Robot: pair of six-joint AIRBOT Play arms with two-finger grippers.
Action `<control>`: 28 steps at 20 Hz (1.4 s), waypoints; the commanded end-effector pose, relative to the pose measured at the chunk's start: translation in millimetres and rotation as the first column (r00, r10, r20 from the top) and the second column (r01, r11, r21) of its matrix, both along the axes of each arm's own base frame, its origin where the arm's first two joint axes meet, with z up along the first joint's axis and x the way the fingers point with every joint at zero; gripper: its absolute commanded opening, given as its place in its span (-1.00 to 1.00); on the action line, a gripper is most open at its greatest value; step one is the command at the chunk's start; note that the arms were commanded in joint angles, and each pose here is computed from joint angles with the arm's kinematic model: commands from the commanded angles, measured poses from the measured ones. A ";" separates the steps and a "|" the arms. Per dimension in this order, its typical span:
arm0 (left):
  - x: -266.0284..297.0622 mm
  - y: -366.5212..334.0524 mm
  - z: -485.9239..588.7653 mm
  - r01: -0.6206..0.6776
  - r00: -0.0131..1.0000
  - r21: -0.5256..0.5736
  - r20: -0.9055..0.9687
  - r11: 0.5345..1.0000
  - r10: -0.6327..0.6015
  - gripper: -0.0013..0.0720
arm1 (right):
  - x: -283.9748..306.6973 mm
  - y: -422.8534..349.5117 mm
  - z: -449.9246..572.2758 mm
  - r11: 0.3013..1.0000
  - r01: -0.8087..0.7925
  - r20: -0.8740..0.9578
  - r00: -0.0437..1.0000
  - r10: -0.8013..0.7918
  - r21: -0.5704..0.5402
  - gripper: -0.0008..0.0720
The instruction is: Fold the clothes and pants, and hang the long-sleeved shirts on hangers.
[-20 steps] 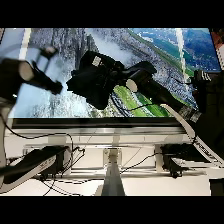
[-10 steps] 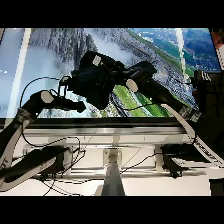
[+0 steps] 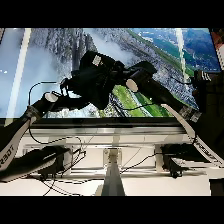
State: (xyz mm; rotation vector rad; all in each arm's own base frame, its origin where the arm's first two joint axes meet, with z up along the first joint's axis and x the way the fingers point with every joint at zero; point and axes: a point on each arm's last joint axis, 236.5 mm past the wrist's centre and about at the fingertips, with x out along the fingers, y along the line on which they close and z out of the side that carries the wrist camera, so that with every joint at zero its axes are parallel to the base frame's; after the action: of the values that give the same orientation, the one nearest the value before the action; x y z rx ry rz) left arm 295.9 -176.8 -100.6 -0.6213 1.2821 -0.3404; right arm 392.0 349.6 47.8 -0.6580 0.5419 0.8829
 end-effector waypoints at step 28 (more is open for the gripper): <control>16.6 -23.8 15.7 0.131 0.984 -0.234 0.152 0.963 -0.097 0.51 | 0.2 0.0 0.8 1.000 0.000 0.001 1.000 0.000 0.001 -0.91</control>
State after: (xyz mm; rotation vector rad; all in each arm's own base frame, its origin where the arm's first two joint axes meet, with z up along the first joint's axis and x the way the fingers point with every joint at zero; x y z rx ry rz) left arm 303.5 -194.4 -85.1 -0.6747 1.1924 -0.6166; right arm 391.9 349.6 47.7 -0.6582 0.5426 0.8830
